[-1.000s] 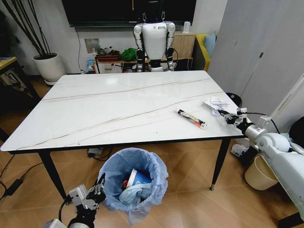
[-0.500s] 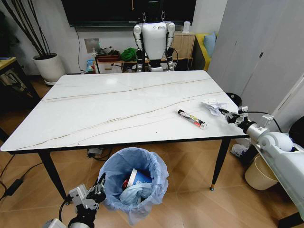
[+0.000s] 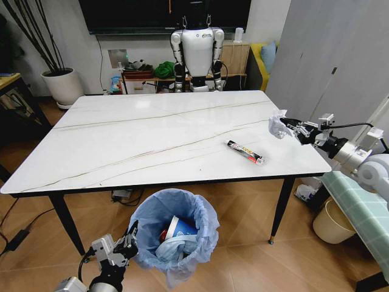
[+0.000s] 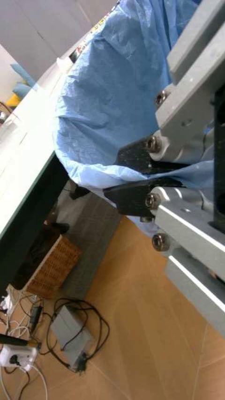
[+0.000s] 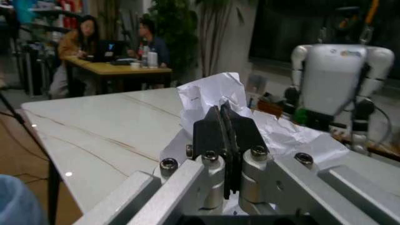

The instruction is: Pick up the trash bin and place the trash from the table into it.

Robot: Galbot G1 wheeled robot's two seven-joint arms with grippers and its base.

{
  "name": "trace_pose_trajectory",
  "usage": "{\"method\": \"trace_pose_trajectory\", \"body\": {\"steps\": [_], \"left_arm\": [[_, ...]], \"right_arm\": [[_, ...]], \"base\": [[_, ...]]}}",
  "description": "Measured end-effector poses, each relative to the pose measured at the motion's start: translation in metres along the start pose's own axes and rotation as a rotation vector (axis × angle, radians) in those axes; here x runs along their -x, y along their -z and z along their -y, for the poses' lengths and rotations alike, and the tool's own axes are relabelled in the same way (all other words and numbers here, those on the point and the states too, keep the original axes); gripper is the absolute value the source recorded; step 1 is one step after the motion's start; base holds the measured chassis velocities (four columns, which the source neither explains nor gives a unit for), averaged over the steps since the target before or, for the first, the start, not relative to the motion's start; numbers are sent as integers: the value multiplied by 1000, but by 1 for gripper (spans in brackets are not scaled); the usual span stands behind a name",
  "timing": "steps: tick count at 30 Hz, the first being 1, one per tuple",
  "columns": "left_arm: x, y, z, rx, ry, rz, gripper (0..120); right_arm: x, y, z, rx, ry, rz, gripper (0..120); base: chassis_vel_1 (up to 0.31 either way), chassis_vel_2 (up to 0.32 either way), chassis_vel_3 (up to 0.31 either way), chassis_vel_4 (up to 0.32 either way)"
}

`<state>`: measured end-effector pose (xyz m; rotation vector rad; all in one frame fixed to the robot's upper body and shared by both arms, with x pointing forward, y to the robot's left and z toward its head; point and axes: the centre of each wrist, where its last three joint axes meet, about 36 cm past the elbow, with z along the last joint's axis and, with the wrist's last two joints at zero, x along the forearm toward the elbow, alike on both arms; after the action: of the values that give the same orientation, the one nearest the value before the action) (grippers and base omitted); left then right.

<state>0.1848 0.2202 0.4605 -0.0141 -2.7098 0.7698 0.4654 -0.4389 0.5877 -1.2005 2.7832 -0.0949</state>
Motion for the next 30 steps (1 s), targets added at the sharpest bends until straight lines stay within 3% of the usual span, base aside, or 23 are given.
{"method": "trace_pose_trajectory", "body": {"steps": [6,13,17,30], "left_arm": [[4,-5,2,-14,-8,-7,0],[10,-12,2,-30,-5,-12,0],[11,-11,2,-34,-7,-8,0],[15,-17,3,-50,-8,-18,0]], "right_arm": [[30,34,-66,-23,208,35,0],[48,16,-138,8,424,-2,0],[50,10,-160,19,484,-13,0],[44,2,-183,23,574,-32,0]], "base": [[0,0,0,0],[0,0,0,0],[0,0,0,0],[0,0,0,0]]}}
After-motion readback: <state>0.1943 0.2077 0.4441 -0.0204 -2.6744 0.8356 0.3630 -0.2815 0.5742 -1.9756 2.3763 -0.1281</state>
